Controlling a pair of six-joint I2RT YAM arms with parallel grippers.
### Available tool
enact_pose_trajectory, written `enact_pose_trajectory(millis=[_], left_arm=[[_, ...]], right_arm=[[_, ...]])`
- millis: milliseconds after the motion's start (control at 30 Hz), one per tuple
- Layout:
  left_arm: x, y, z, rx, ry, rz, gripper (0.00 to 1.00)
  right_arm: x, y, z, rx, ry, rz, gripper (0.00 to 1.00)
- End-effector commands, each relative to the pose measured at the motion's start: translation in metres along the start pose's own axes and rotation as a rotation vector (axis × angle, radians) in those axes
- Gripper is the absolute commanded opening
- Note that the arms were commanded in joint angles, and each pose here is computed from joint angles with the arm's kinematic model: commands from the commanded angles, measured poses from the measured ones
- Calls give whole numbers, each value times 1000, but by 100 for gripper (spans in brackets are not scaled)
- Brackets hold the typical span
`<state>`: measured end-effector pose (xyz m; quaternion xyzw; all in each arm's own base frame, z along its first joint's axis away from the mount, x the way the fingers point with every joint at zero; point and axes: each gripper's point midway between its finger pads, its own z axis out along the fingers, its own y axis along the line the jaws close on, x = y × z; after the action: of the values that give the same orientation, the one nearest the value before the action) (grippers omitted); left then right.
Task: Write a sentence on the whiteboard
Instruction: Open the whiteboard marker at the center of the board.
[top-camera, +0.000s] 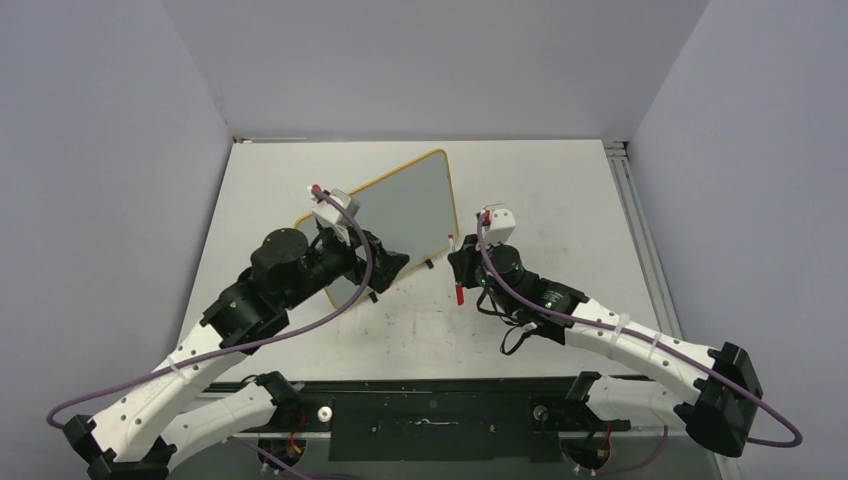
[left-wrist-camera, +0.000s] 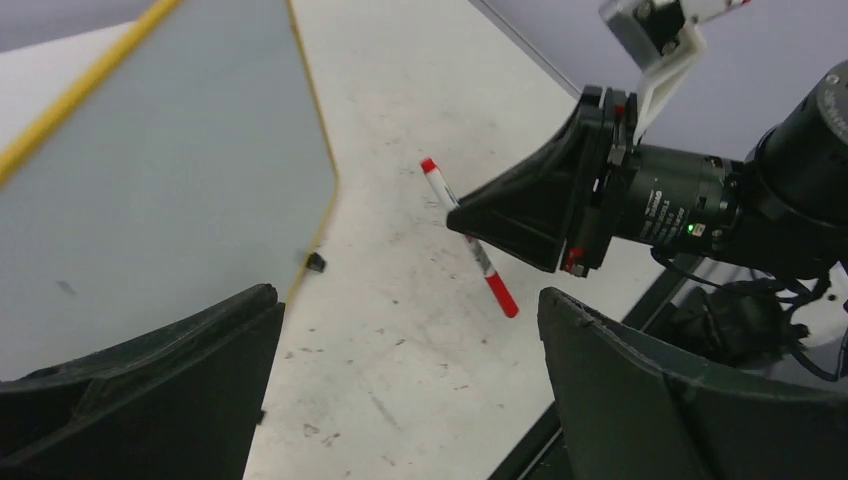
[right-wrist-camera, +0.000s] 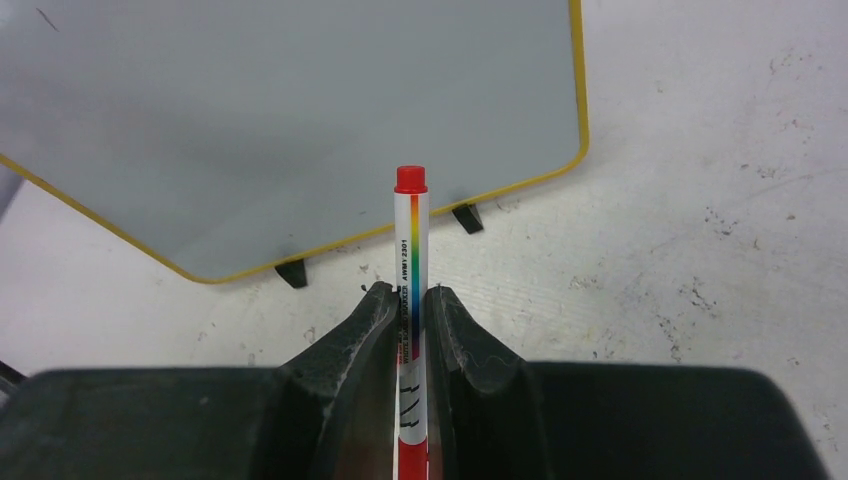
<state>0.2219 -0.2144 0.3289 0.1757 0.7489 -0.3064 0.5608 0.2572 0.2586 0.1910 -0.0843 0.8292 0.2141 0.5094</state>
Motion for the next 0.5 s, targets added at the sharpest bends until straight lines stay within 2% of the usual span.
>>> enact_pose_trajectory(millis=[0,233,367,467], left_arm=[[-10,-43,16,164,-106,-125,100],[21,-78,31,343,-110,-351,100],[38,-87,44,349,-83,-405,100],[48,-85,54,326,-59,-410,91]], right_arm=[[-57,17,-20,-86,-188,140,5],[-89,28,-39,-176,-320,240,5],[-94,37,-43,-233,-349,260,5],[-100,44,-48,-271,-365,277,5]])
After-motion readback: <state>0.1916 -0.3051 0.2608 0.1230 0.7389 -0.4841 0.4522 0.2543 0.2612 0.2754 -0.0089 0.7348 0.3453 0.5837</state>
